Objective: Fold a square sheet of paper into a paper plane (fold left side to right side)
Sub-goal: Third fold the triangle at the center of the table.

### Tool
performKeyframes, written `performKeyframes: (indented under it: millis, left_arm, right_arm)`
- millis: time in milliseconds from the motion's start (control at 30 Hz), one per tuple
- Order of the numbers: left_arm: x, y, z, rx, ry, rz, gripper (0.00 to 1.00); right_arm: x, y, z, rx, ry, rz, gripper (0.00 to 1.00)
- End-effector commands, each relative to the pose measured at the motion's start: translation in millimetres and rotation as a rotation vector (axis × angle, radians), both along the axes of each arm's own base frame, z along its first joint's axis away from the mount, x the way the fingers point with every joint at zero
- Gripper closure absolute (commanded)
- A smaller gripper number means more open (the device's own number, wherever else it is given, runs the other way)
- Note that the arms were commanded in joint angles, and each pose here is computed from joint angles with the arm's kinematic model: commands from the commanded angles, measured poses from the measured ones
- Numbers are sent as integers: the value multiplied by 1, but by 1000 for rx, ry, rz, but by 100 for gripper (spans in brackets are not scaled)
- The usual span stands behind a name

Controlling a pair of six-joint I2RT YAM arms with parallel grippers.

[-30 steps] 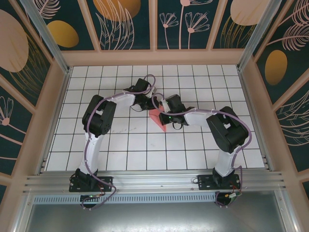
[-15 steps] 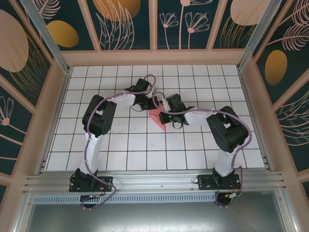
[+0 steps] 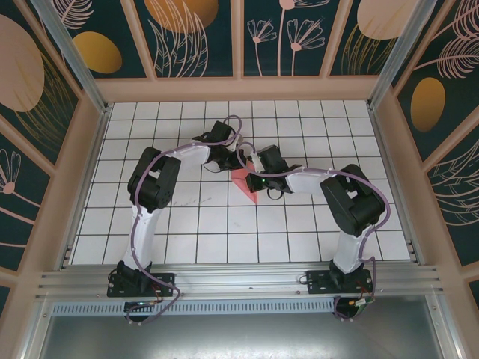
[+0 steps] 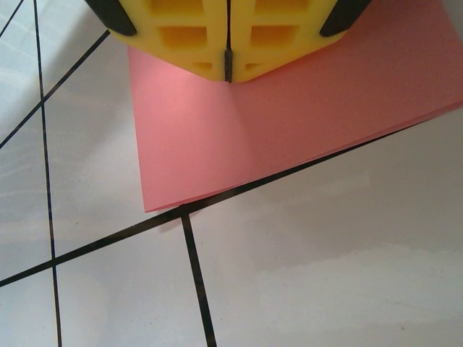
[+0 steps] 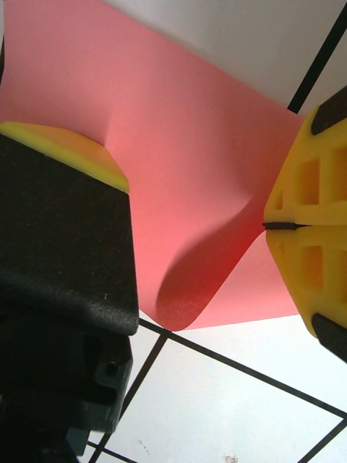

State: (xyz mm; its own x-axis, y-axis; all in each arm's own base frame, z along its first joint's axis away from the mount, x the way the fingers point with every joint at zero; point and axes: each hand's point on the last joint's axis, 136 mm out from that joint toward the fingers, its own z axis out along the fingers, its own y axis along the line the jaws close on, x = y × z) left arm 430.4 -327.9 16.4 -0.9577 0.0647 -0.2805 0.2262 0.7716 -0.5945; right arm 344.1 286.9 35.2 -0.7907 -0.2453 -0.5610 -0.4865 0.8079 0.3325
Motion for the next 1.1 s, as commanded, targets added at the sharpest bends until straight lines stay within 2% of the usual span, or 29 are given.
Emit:
performKeyframes:
  millis: [0, 1067]
  left_arm:
    - [-8, 10, -30, 88, 46, 12, 92]
    - [-10, 10, -33, 106, 42, 13, 92]
  right_arm:
    - [8, 4, 3, 16, 8, -13, 100]
    - [4, -2, -7, 8, 47, -43, 100]
